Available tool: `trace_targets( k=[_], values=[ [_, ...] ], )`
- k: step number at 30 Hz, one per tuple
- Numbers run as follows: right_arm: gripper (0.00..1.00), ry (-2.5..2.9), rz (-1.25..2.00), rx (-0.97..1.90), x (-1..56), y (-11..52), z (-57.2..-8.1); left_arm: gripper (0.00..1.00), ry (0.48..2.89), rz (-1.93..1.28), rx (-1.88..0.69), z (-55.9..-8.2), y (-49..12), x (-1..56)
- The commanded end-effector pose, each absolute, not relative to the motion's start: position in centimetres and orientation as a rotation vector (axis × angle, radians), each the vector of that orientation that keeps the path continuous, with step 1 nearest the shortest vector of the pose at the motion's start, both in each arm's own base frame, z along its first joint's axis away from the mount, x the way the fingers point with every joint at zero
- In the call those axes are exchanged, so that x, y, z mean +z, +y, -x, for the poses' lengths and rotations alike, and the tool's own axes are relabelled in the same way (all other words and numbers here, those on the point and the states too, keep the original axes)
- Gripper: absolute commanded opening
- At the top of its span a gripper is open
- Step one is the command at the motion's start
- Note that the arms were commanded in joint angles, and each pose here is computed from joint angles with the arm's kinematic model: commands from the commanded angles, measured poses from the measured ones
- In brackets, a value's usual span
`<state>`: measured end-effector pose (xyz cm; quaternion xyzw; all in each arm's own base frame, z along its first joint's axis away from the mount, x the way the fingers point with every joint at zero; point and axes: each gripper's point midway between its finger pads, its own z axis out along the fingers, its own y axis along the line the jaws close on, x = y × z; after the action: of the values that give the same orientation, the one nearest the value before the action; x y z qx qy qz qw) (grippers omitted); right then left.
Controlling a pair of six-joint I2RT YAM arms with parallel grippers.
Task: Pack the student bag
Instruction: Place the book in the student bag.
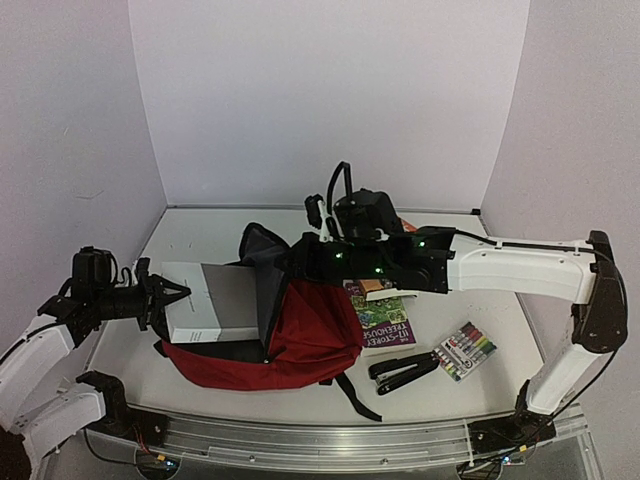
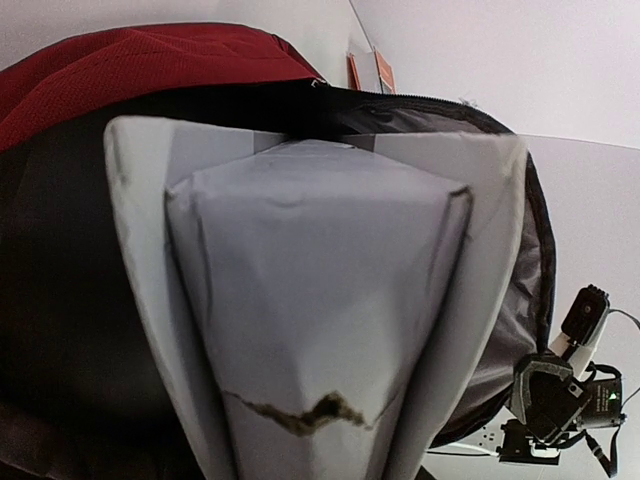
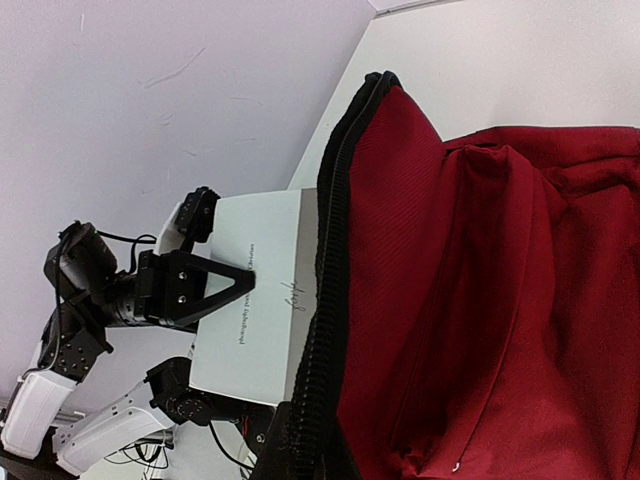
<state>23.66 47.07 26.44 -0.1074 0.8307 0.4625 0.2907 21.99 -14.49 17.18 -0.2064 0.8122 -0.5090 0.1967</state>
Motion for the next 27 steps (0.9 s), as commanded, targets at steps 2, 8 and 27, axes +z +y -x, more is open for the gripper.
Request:
trace_targets(
  k=[2,8,27],
  values=[
    [0.00,2.071,0.277,1.326,31.9,47.7,-23.7,0.29,2.149,0.420,-1.503,-24.2,-15.5,19.3],
    [0.00,2.050,0.286,1.335,32.2,48.5,-24.0,0.30,2.162,0.370,-1.510,-25.1,-17.3,18.4],
    [0.00,2.063,0.276,1.310,31.2,48.4,-24.3,0.31,2.235,0.071,-1.544,-26.5,-22.3,16.6]
  ],
)
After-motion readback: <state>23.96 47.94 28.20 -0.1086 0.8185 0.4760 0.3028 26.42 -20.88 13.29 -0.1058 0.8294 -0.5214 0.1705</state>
